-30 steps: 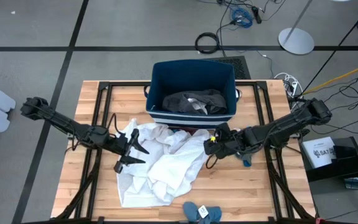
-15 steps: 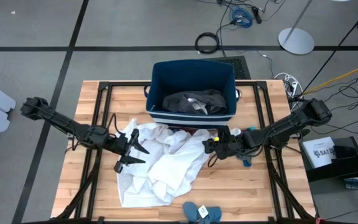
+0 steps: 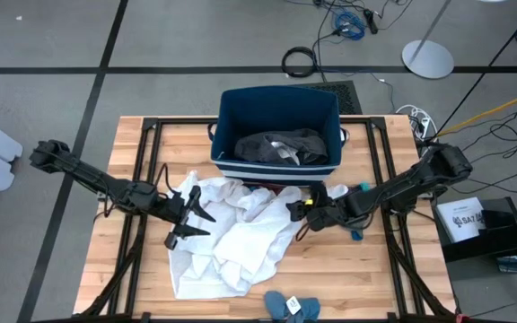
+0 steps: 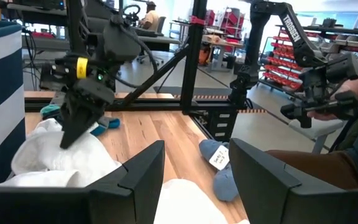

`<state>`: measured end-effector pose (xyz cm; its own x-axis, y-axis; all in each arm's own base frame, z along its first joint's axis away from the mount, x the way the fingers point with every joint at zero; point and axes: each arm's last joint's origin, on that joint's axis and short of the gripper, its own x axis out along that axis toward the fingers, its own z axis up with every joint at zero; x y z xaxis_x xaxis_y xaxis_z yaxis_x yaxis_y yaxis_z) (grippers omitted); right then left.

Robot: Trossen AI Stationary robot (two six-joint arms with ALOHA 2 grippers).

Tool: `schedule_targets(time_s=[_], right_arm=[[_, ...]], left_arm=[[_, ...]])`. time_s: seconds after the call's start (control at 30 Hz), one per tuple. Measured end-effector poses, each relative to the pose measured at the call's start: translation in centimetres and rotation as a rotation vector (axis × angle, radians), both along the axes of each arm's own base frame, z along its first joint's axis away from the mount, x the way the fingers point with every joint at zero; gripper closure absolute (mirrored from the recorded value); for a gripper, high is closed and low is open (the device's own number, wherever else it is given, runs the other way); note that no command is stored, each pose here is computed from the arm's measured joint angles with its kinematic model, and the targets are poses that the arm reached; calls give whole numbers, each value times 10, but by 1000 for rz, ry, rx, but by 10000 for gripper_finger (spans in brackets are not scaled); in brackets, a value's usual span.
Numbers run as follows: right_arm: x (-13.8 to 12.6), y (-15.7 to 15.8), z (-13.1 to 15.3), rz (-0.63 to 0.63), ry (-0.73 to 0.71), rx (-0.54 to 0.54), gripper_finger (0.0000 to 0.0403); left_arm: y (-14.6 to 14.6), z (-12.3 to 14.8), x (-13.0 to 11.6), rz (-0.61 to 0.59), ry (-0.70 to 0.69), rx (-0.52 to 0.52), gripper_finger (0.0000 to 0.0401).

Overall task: Sort clothes
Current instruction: Put the white shirt into the blue laundry organizer

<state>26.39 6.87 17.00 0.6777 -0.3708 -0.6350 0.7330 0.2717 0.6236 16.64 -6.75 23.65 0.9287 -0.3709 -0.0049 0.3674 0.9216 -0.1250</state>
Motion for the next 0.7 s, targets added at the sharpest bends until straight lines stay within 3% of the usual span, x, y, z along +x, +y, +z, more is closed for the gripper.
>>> schedule_targets(time_s=[0.17, 0.33, 0.43, 0.7], right_arm=[[6, 2, -8, 35, 14, -9, 191], [6, 2, -7, 78, 30, -51, 318], [9, 4, 1, 115, -29, -68, 388], [42, 22, 67, 262, -274, -203, 400]], left_arm=[[0, 0, 0, -4, -1, -1, 212], [0, 2, 0, -4, -14, -12, 212], [0, 6, 0, -6, -39, -71, 212], [-4, 22, -1, -45, -211, -85, 212]])
